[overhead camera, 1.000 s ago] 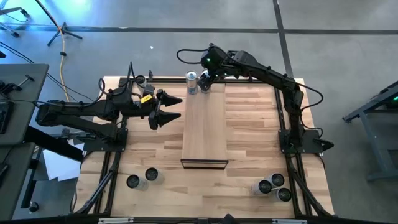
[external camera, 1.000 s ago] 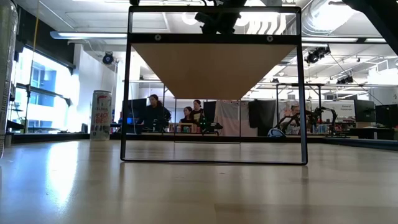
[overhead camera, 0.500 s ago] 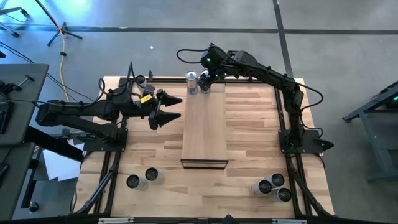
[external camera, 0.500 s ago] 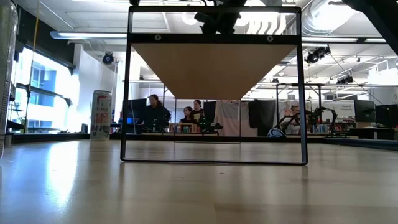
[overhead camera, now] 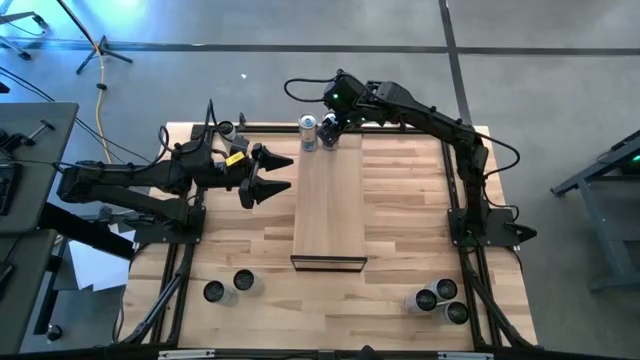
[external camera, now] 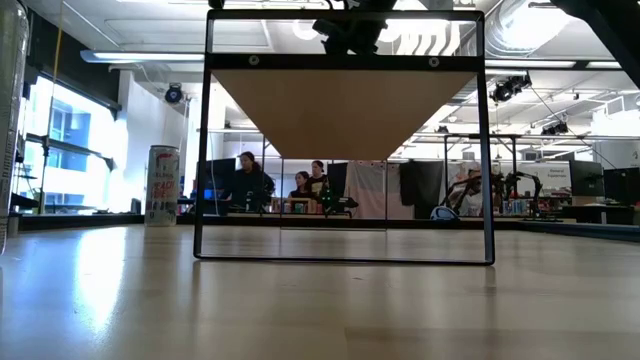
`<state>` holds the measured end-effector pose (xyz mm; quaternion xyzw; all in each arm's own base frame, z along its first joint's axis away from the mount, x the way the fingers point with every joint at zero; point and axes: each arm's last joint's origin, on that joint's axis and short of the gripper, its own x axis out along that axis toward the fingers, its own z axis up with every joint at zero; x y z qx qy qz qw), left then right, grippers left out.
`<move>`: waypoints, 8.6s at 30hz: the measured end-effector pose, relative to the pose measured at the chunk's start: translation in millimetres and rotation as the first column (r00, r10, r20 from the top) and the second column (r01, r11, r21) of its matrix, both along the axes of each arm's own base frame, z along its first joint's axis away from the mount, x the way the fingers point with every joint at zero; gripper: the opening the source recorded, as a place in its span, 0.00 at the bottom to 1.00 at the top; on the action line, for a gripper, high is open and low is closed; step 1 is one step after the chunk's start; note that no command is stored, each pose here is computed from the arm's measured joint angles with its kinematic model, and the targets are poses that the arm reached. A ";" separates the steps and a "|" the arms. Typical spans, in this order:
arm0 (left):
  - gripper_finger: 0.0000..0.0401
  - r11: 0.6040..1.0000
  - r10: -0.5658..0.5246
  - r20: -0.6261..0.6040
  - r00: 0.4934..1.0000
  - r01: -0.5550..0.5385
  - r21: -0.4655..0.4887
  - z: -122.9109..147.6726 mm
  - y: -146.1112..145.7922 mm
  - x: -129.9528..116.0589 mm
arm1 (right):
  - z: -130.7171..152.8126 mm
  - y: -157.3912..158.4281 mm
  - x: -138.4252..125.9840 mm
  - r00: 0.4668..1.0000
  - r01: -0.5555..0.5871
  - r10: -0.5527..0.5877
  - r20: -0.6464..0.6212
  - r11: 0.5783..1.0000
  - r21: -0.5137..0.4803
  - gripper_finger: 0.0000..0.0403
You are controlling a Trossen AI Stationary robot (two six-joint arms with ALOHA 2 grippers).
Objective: Place canned beverage on shelf
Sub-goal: Put the blue soda can on the shelf aligned with the other blue soda can, then put the top white pink soda can on the shelf
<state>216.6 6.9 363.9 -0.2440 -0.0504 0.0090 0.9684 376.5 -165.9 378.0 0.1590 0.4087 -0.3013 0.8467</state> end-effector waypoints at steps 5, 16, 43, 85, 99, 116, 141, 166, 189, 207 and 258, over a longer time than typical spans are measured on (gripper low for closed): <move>1.00 1.000 0.000 0.000 1.000 0.000 0.000 0.1 0.0 0.0 | -0.1 0.4 0.2 1.000 -0.010 0.010 0.003 1.000 0.009 0.62; 1.00 1.000 0.000 0.000 1.000 0.000 0.000 0.1 0.0 0.0 | 1.4 0.2 -0.4 1.000 -0.018 0.018 -0.002 1.000 -0.011 0.78; 1.00 1.000 0.000 0.000 1.000 0.000 0.000 0.1 0.0 0.0 | 9.6 2.7 -5.8 0.999 -0.040 0.040 -0.006 0.999 -0.022 0.88; 1.00 1.000 0.000 0.001 1.000 0.000 -0.002 0.1 0.0 0.1 | 114.7 133.6 -66.0 0.787 -0.556 0.587 0.190 0.808 -0.193 0.98; 1.00 1.000 0.021 0.000 1.000 -0.021 -0.001 0.1 0.6 0.0 | 104.0 145.7 -93.1 0.782 -0.612 0.621 0.049 0.781 -0.128 0.98; 1.00 0.998 0.054 -0.001 0.999 -0.054 0.027 0.1 1.5 -0.1 | -23.9 148.9 -158.9 0.811 -0.288 0.232 0.537 0.958 0.021 0.98; 1.00 0.934 0.059 -0.154 0.986 0.000 0.358 -11.6 -6.9 -6.4 | -8.9 167.0 -120.5 0.643 -0.478 0.600 0.475 0.800 -0.363 0.98; 1.00 0.934 0.068 -0.116 0.991 -0.023 0.357 -4.3 -6.5 -16.4 | 7.7 165.4 -116.6 0.573 -0.353 0.414 0.707 0.903 -0.243 0.98; 1.00 0.922 0.387 -0.371 0.844 -0.354 0.158 13.5 29.9 -15.0 | -0.5 149.6 -119.6 0.702 -0.061 0.131 0.700 0.990 -0.124 0.98; 1.00 0.570 0.582 -0.768 0.266 -0.807 0.152 -1.5 123.2 -19.2 | -21.4 119.8 -129.9 0.866 0.011 0.066 0.496 0.989 -0.149 0.98; 1.00 0.306 0.443 -0.896 -0.046 -0.931 0.199 -96.2 199.4 -79.9 | -20.7 104.2 -133.0 0.833 0.126 -0.073 0.549 0.990 -0.059 0.98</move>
